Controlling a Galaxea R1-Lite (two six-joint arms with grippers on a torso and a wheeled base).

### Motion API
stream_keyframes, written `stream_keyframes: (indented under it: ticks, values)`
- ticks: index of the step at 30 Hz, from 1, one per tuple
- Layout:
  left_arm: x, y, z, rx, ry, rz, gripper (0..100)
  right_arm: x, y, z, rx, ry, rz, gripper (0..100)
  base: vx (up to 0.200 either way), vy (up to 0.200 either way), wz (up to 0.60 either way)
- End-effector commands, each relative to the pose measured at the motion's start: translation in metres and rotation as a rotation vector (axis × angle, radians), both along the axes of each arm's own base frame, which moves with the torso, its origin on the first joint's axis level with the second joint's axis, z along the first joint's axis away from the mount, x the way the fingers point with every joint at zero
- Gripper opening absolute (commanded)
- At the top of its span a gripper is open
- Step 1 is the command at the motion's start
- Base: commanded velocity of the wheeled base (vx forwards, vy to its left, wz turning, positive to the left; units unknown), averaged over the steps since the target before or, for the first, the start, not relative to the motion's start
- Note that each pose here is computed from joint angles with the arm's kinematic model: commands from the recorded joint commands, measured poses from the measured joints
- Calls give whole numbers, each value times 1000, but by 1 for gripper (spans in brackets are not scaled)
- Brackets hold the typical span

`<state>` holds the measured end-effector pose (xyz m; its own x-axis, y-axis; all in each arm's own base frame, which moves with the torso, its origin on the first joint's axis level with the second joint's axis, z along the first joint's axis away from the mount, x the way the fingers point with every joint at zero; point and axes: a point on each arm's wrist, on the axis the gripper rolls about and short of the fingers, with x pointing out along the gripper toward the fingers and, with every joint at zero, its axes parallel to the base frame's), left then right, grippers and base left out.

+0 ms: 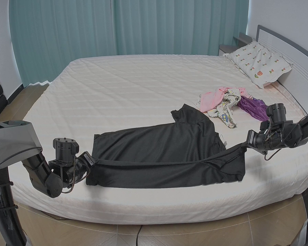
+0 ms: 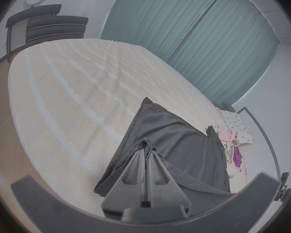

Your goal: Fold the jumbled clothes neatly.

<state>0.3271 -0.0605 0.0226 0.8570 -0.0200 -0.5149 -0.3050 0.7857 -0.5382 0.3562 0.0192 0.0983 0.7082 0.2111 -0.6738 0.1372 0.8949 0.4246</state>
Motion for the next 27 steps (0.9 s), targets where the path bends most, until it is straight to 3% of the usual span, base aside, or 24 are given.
stream_keyframes:
  ticks: [1,18,19,20,27]
  values:
    - [10,-1,-15,0,21,6,0,15,3,-13,25,-9,-19,0,0,0,0]
    - [41,-3,-47,-13,35,28,0,50,12,-60,84,-55,-66,0,0,0,0]
    - [42,-3,-48,-16,35,30,0,51,12,-62,84,-55,-70,100,0,0,0]
    - [44,-3,-49,-30,34,40,100,53,12,-67,87,-52,-81,100,0,0,0]
    - [49,8,-43,-50,11,80,100,57,13,-65,144,-62,-127,100,0,0,0]
